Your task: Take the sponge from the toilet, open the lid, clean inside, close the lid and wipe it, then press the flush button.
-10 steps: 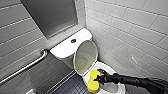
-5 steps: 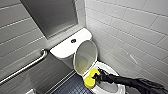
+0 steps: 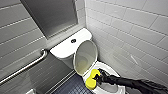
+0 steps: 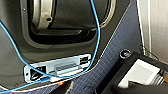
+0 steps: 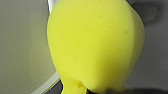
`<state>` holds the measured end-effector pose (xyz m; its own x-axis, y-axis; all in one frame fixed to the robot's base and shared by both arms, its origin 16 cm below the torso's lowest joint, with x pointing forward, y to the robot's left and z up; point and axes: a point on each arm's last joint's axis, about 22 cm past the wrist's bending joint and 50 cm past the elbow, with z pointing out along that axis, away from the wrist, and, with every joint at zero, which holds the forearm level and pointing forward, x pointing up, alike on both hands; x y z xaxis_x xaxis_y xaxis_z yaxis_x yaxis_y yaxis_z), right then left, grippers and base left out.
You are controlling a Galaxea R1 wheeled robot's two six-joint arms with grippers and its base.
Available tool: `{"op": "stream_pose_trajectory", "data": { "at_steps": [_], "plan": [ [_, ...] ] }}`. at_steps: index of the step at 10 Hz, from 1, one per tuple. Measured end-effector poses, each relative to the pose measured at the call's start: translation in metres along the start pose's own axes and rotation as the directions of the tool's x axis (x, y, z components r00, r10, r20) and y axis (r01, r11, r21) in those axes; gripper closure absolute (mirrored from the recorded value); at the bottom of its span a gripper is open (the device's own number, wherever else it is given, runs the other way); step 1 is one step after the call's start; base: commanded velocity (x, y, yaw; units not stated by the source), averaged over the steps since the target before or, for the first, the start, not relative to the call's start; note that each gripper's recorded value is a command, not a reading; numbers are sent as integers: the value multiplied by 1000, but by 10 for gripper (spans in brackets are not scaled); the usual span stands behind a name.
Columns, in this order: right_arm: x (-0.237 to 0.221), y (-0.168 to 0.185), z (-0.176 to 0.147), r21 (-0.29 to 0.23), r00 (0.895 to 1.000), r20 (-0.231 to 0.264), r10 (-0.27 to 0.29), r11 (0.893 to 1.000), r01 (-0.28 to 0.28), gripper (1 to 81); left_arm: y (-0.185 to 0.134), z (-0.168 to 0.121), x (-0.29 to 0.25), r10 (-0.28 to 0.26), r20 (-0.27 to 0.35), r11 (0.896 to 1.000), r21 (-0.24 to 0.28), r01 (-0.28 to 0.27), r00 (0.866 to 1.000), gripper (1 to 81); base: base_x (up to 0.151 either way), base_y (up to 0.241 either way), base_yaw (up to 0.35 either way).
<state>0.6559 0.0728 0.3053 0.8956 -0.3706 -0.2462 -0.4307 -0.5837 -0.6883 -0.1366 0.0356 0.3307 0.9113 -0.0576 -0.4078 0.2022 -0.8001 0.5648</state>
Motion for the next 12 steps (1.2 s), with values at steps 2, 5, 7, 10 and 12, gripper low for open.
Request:
{"op": "stream_pose_trajectory", "data": {
  "at_steps": [2,5,7,10,12],
  "plan": [
    [-26,6,-17,-10,997,70,-44,999,45,811,1,0,0,0,0,1000,-1,0,1000,10,0,0,0],
    [-72,60,-48,-78,983,165,-79,993,92,811,1,0,0,0,0,1000,-2,0,1000,10,0,0,0],
    [-81,98,-60,-88,985,157,-74,992,89,811,1,0,0,0,0,1000,-2,0,1000,10,0,0,0],
    [-85,118,-74,-82,986,151,-70,993,83,811,4,1,1,0,-2,1000,-8,0,1000,10,0,0,0],
    [-81,138,-97,-110,987,152,-61,991,78,811,4,1,1,0,-2,1000,-8,0,1000,10,0,0,0]
  ]
}}
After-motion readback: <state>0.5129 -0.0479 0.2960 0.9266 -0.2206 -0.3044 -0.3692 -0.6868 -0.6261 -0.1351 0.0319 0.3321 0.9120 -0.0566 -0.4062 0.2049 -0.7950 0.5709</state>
